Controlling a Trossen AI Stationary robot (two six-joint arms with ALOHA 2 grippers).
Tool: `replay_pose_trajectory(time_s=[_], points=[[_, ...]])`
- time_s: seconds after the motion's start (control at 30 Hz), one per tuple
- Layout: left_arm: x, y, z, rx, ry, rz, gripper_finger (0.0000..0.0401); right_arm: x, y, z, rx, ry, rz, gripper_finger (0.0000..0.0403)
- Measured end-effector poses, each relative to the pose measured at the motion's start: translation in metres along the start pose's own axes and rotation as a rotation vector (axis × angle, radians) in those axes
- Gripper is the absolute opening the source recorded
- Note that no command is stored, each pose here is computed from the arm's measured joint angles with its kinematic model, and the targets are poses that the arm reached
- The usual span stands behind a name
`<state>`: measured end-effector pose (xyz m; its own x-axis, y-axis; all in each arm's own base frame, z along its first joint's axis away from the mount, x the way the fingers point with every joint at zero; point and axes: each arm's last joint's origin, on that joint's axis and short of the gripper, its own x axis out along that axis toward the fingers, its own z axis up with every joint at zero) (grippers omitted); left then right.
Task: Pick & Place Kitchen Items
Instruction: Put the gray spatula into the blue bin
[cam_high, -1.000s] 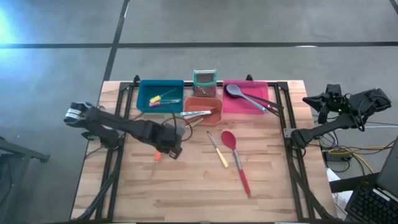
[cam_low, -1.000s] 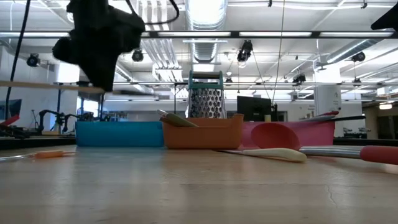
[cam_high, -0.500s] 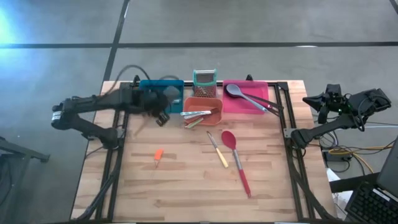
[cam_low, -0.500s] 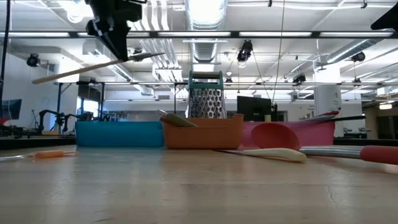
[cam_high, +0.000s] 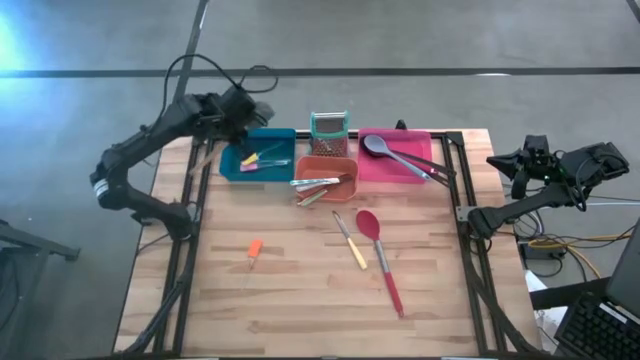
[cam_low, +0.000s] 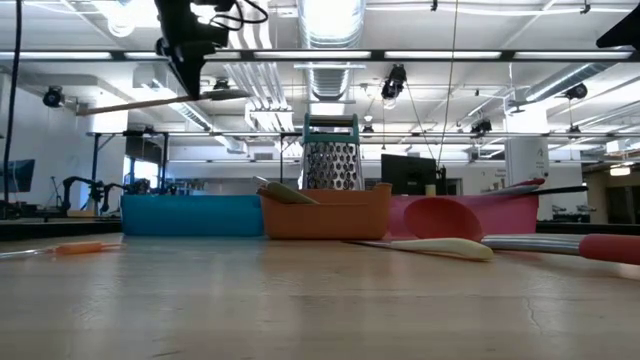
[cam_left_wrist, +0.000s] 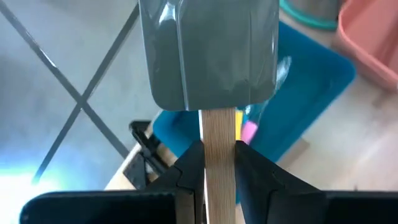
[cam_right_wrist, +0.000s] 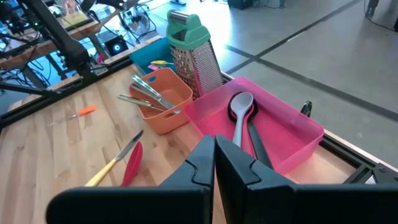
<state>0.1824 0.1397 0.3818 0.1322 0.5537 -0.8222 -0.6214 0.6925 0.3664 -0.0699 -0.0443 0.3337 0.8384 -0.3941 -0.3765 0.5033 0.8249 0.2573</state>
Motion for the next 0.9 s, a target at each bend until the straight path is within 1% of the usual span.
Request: replay_pose_trajectory(time_s=[0.1,0.2,0.3,0.6,0.63,0.73,0.9], points=[[0.005,0.003,0.008,0.000,-0.035,-0.002,0.0066,0.000,0.000,0.000,0.000,0.000,0.000,0.0009],[0.011,0.002,0.015,-0.028,-0.076,-0.004,0.0066,0.000,0.000,0.000,0.000,0.000,0.000,0.0009],[0.014,-0.001,0.020,-0.075,-0.119,-0.047,0.0066,0.000,0.000,0.000,0.000,0.000,0.000,0.0009],[0.019,-0.005,0.021,-0.156,-0.153,-0.109,0.0066,0.000,0.000,0.000,0.000,0.000,-0.002,0.0008],[0.018,-0.005,0.022,-0.167,-0.161,-0.120,0.0066,0.000,0.000,0.000,0.013,-0.009,-0.012,0.0009],[0.016,-0.007,0.025,-0.196,-0.201,-0.159,0.0066,0.000,-0.003,0.003,0.132,-0.093,-0.108,0.0008],[0.014,-0.008,0.031,-0.254,-0.277,-0.193,0.0066,0.000,-0.003,0.003,0.181,-0.116,-0.126,0.0008]])
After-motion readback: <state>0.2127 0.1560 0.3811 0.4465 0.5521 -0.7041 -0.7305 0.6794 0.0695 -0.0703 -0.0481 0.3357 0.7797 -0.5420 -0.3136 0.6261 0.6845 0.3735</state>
